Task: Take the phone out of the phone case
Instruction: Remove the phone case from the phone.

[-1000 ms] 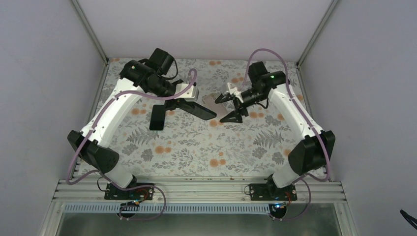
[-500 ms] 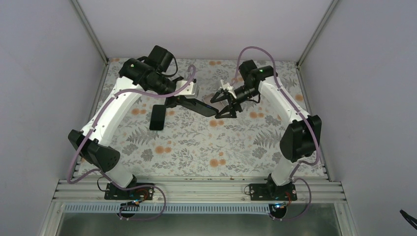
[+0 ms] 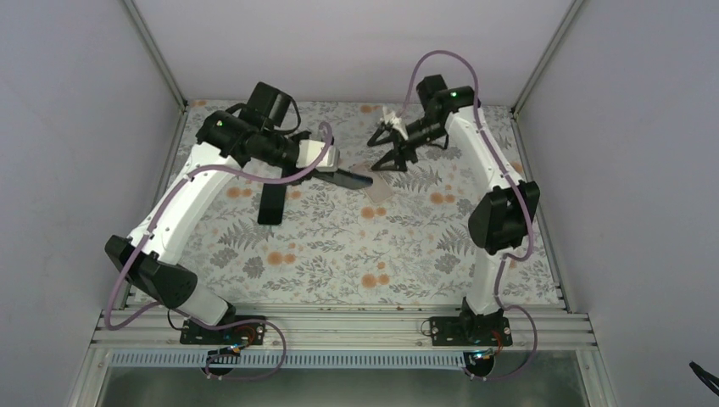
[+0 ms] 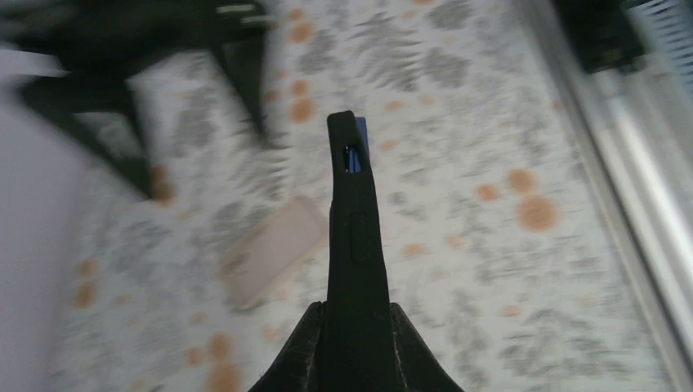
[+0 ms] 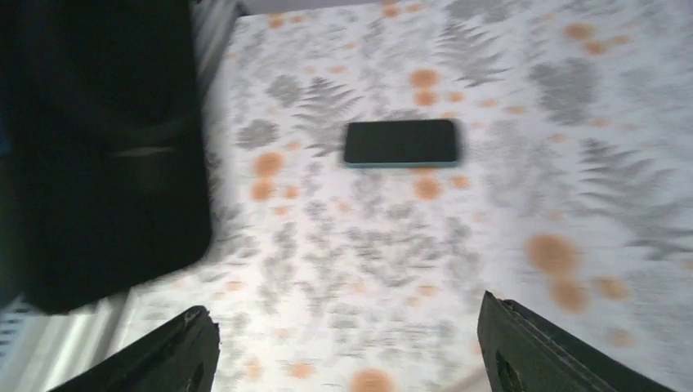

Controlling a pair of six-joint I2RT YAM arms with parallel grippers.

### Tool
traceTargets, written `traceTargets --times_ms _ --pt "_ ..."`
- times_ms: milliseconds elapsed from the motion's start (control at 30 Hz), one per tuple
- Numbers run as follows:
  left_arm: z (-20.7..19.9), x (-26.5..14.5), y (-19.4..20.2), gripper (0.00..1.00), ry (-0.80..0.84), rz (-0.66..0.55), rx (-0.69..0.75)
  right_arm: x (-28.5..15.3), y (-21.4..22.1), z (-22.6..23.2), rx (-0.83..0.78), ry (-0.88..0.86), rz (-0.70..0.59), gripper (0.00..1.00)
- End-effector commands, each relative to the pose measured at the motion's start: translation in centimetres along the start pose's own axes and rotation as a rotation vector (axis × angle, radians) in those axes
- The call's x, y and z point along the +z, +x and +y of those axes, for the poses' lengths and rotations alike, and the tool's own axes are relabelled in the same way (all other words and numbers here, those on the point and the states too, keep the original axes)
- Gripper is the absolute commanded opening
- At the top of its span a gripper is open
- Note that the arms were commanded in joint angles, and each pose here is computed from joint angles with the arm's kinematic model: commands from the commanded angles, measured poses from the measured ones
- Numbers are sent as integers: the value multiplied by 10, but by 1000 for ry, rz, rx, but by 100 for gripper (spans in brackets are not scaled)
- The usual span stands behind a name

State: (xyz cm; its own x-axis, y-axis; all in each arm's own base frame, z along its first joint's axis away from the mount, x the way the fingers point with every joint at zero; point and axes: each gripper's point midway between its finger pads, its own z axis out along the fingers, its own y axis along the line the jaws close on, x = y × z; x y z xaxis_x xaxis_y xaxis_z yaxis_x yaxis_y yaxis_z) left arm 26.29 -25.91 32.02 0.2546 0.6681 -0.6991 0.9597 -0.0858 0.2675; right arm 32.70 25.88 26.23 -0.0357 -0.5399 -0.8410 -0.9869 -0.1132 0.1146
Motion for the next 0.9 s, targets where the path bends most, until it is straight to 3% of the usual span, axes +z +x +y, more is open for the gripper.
traceTargets --times_ms 0,133,233,367,633,867 --pt "-70 2 -20 2 224 -70 -32 -61 -8 -80 6 233 -64 81" --pt "-76 -1 -23 2 230 -87 -30 -109 -8 -131 57 393 -90 80" --pt "-75 -1 -22 2 225 -80 -31 -111 5 -131 77 384 -98 82" --pt "-68 0 -23 2 214 -76 -30 -95 5 -83 59 271 -140 83" --pt "-51 2 -27 2 195 -78 -23 -35 3 26 -34 180 -87 83" --pt "-44 6 -23 2 198 -75 -43 -21 5 59 -28 107 -115 81"
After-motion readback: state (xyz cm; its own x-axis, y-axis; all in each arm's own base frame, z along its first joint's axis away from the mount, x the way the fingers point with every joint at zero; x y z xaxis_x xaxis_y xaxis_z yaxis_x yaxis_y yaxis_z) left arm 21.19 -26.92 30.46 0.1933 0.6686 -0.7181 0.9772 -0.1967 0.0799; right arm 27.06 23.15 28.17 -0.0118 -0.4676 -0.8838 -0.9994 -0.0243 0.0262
